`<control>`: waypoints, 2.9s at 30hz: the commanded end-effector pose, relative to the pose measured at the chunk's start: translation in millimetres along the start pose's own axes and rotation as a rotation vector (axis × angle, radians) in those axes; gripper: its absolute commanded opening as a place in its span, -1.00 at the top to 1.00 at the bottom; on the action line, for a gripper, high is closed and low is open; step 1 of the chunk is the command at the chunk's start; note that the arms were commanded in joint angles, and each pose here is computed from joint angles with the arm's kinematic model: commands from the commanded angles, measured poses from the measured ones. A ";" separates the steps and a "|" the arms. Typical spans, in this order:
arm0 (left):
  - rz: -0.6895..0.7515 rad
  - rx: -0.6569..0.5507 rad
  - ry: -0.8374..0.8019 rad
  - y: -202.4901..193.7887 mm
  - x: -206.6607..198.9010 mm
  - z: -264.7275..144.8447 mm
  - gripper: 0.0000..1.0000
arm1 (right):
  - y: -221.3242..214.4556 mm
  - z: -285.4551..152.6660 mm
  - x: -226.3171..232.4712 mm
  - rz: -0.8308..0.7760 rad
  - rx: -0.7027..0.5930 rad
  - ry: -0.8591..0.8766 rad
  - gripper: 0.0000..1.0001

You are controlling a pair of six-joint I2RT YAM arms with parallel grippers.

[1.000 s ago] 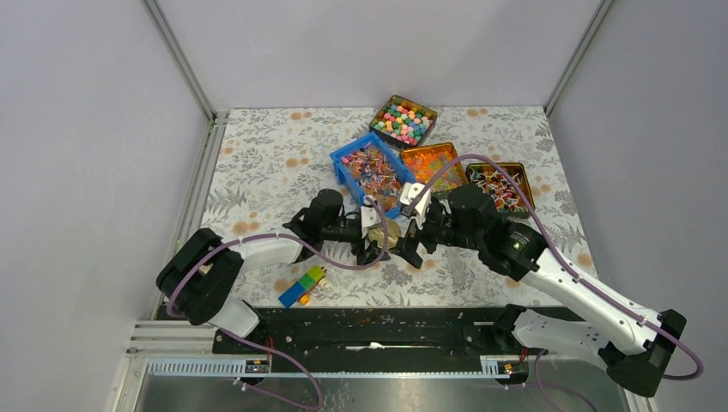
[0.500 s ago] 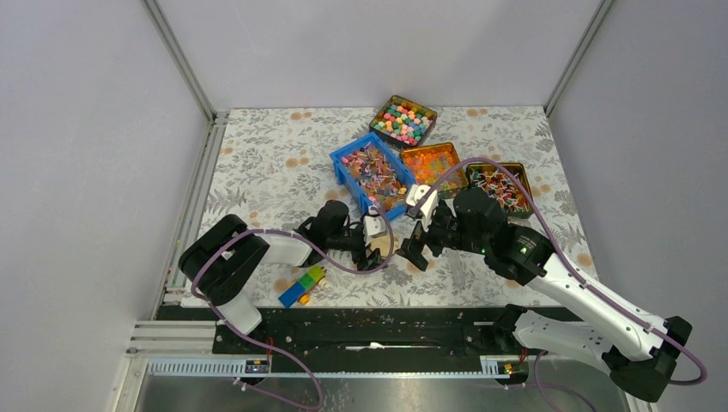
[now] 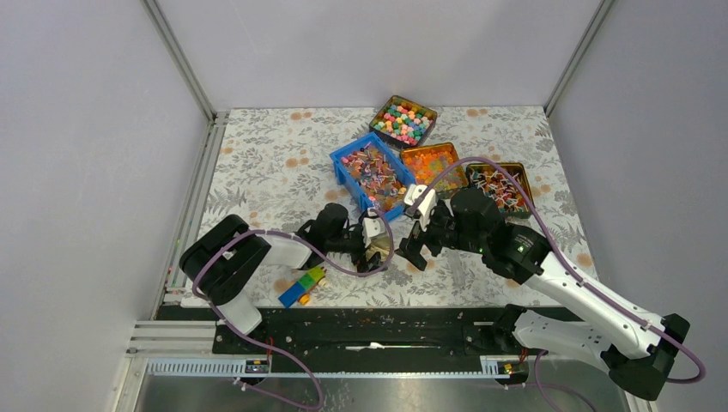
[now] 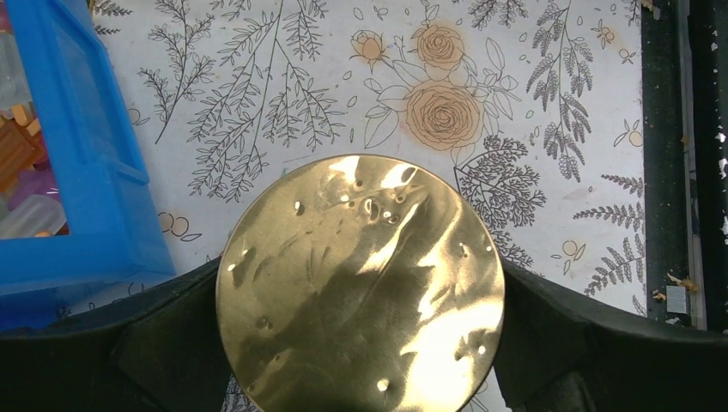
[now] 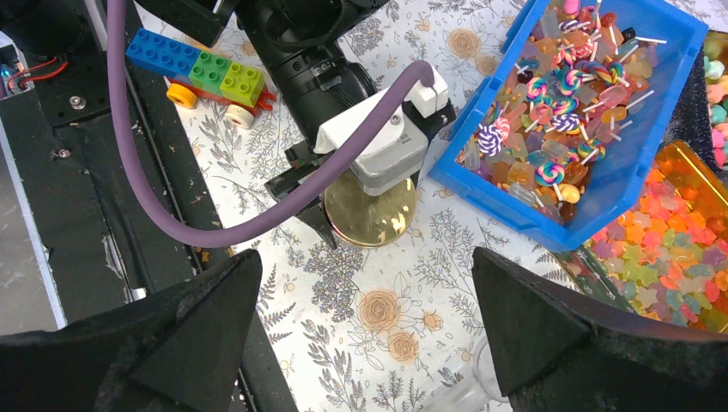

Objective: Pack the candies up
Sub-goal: Place the packing bottle at the center of the board, then reset both arms

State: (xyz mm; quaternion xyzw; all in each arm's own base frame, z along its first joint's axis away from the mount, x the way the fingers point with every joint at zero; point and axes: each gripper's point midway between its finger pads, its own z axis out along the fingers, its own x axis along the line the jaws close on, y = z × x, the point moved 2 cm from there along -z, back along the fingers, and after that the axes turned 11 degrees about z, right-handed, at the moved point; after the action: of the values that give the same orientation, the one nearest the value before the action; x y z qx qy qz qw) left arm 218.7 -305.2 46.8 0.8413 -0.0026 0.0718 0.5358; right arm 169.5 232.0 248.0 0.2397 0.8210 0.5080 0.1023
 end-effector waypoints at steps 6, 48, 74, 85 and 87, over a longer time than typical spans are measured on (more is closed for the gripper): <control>0.075 -0.052 0.009 18.0 -3.1 -11.4 -0.98 | 6.5 2.7 2.0 -0.015 -0.007 0.010 -0.99; -0.308 -0.447 0.971 56.7 131.6 -252.4 -0.98 | -62.2 -8.0 -135.1 0.577 -0.182 -0.346 -0.99; -0.325 -0.170 1.313 -48.5 161.9 -290.5 -0.98 | -150.0 -32.8 -251.7 0.553 -0.344 -0.769 -0.97; -0.249 -0.159 1.183 -55.6 155.0 -264.9 -0.98 | -152.3 -22.2 -276.4 0.558 -0.358 -0.729 -0.97; -0.223 -0.141 1.204 -54.9 156.1 -265.1 -0.98 | -151.3 -22.1 -276.5 0.554 -0.364 -0.728 -0.97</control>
State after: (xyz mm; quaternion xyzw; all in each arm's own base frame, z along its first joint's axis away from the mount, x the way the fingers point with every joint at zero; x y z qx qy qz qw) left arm 336.8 -22.8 99.7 0.6148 0.4423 0.4406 0.4820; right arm 337.6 20.5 75.6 0.6235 0.5409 0.5008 0.2605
